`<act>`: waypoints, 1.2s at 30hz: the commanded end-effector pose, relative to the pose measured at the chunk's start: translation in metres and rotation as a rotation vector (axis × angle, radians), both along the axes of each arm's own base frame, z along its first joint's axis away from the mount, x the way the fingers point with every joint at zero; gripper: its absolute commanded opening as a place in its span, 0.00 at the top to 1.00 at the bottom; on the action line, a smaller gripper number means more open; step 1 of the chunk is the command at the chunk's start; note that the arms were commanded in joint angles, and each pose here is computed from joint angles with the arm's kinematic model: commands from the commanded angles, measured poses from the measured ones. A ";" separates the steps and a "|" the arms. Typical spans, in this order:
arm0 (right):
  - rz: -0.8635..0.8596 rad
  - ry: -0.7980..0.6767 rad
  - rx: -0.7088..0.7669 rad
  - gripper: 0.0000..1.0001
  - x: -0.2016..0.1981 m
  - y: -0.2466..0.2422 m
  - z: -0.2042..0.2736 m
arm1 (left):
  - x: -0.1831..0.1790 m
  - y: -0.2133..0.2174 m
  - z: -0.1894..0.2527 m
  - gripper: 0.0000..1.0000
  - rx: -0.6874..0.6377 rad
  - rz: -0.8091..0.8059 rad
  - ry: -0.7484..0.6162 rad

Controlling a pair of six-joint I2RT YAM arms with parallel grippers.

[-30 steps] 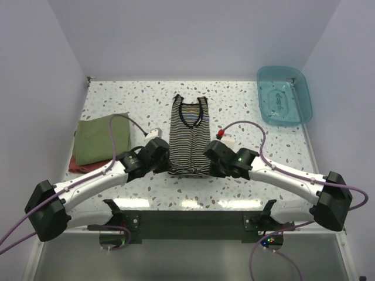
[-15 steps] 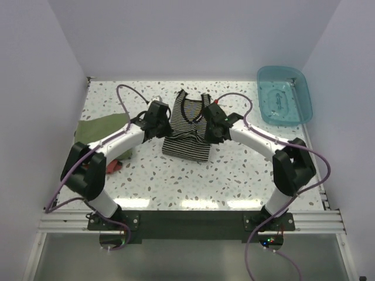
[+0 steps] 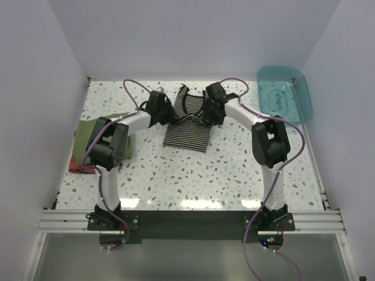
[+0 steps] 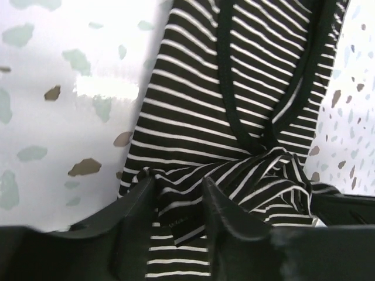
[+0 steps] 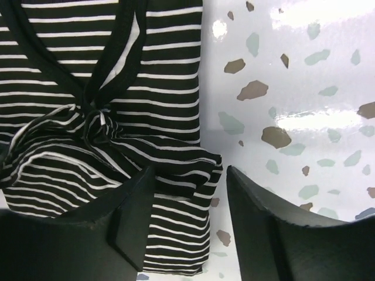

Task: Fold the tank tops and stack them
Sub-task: Fold the tank top

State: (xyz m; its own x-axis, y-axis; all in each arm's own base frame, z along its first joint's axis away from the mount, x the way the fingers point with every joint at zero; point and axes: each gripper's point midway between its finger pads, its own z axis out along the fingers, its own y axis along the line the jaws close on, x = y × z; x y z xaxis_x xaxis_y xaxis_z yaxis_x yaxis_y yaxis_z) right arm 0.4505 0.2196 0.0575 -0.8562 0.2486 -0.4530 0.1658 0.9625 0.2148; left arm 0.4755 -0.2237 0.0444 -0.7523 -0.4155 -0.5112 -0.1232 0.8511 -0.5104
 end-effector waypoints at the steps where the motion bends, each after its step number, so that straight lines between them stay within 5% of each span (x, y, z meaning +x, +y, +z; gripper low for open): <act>1: 0.035 -0.107 0.017 0.43 0.021 0.005 0.039 | 0.032 -0.015 0.075 0.50 -0.096 -0.031 -0.217; 7: 0.015 -0.201 -0.011 0.31 0.013 -0.005 0.084 | 0.014 0.016 0.105 0.42 -0.047 0.096 -0.254; 13: 0.093 -0.243 -0.107 0.46 -0.017 0.038 0.083 | -0.025 0.032 0.092 0.50 -0.036 0.163 -0.175; 19: 0.112 -0.151 -0.130 0.46 0.002 0.061 0.032 | -0.059 0.021 0.071 0.57 -0.074 0.128 -0.139; 26: 0.165 -0.075 -0.147 0.33 0.012 0.075 -0.021 | -0.087 0.030 0.066 0.57 -0.070 0.119 -0.127; 36: 0.400 0.063 -0.207 0.31 -0.083 0.061 -0.057 | -0.126 0.044 0.088 0.56 -0.087 0.114 -0.160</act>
